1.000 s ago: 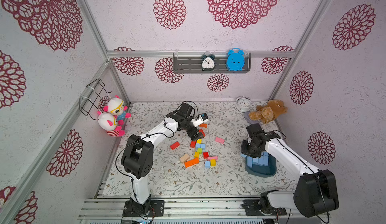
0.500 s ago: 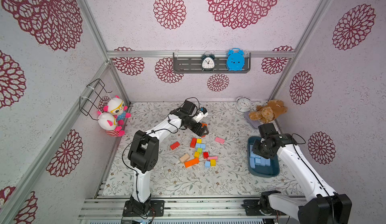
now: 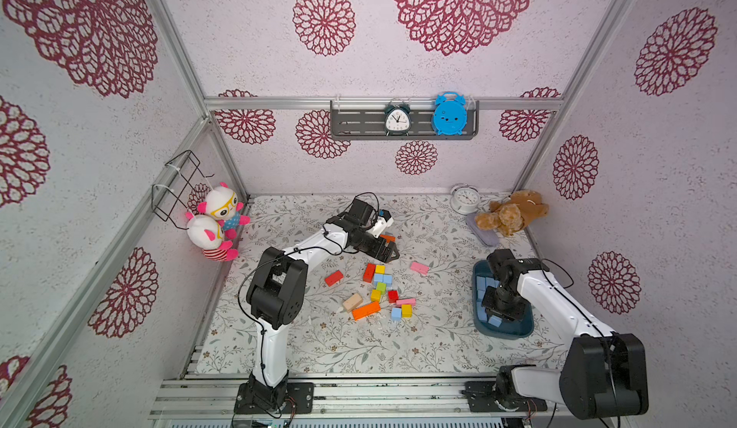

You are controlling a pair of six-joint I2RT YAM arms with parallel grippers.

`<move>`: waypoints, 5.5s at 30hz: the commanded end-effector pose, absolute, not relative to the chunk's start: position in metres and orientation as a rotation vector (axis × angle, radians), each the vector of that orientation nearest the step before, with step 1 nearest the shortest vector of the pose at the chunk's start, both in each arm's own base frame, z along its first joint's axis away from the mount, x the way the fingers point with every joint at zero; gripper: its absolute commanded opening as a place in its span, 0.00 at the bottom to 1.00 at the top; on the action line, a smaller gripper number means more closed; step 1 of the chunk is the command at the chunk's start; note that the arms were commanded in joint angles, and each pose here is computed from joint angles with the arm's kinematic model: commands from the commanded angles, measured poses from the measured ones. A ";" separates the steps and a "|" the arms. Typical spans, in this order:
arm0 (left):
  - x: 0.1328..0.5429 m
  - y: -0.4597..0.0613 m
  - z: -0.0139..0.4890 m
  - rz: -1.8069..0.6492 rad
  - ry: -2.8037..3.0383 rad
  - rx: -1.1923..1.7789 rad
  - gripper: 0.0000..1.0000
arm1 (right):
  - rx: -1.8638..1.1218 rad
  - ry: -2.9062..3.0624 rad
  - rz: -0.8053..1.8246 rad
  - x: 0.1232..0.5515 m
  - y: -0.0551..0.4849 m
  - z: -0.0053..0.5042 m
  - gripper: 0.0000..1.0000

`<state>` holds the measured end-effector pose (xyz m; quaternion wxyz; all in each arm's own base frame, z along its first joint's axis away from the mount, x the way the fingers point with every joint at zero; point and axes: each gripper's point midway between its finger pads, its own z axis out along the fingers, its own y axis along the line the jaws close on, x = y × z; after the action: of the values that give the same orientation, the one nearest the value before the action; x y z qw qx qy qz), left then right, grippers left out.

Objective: Pick out the blue building blocks
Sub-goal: Place the building block in the storage box, then move the storage box to the center of the board, then pick up the building block from the center of the board, then place the building block in the storage box.

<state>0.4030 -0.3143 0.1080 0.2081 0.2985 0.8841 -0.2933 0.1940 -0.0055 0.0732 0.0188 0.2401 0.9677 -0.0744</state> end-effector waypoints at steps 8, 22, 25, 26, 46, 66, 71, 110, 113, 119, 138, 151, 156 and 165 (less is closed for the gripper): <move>0.408 -0.320 0.106 -0.843 2.448 0.806 0.98 | 0.683 2.994 -0.290 0.205 -0.015 0.060 0.24; 0.412 -0.309 0.114 -0.851 2.444 0.742 0.97 | 0.645 2.703 0.009 0.253 0.005 0.125 0.57; 0.415 -0.296 0.115 -0.850 2.445 0.690 0.97 | 0.652 2.578 0.105 0.273 0.011 0.137 0.59; 0.417 -0.290 0.115 -0.841 2.448 0.678 0.97 | 0.653 2.558 0.117 0.278 0.011 0.137 0.59; 0.424 -0.263 0.107 -0.693 2.448 0.664 0.97 | 0.561 2.584 0.372 0.306 0.049 0.083 0.53; 0.355 -0.254 0.082 -0.291 2.169 1.692 0.77 | 0.201 2.555 0.513 0.349 0.158 0.098 0.49; 0.330 -0.242 0.077 -0.325 2.183 1.804 0.66 | 0.166 2.531 0.418 0.352 0.150 0.122 0.49; 0.358 -0.286 0.014 -0.288 2.068 1.908 0.70 | 0.276 2.392 0.399 0.308 0.116 0.154 0.49; 0.358 -0.291 0.013 -0.287 2.052 1.923 0.70 | 0.275 2.395 0.396 0.307 0.115 0.153 0.49; 0.357 -0.293 0.011 -0.287 2.049 1.952 0.58 | 0.280 2.393 0.391 0.305 0.113 0.153 0.49; 0.332 -0.254 0.095 -0.283 1.867 2.048 0.21 | 0.255 2.272 0.706 0.325 0.158 0.183 0.49; 0.358 -0.297 0.176 -0.271 1.573 1.867 0.24 | 0.209 2.111 1.350 0.327 0.239 0.216 0.54; 0.354 -0.312 0.186 -0.344 1.505 1.880 0.25 | 0.152 2.071 1.476 0.328 0.267 0.231 0.55; 0.347 -0.325 0.200 -0.462 1.476 1.869 0.25 | 0.084 2.027 1.574 0.329 0.292 0.242 0.55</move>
<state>0.3523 -0.3164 0.2008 0.3534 0.7106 0.5877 -0.1576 0.3280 0.2806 0.2077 0.2664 0.0560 0.7925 0.5457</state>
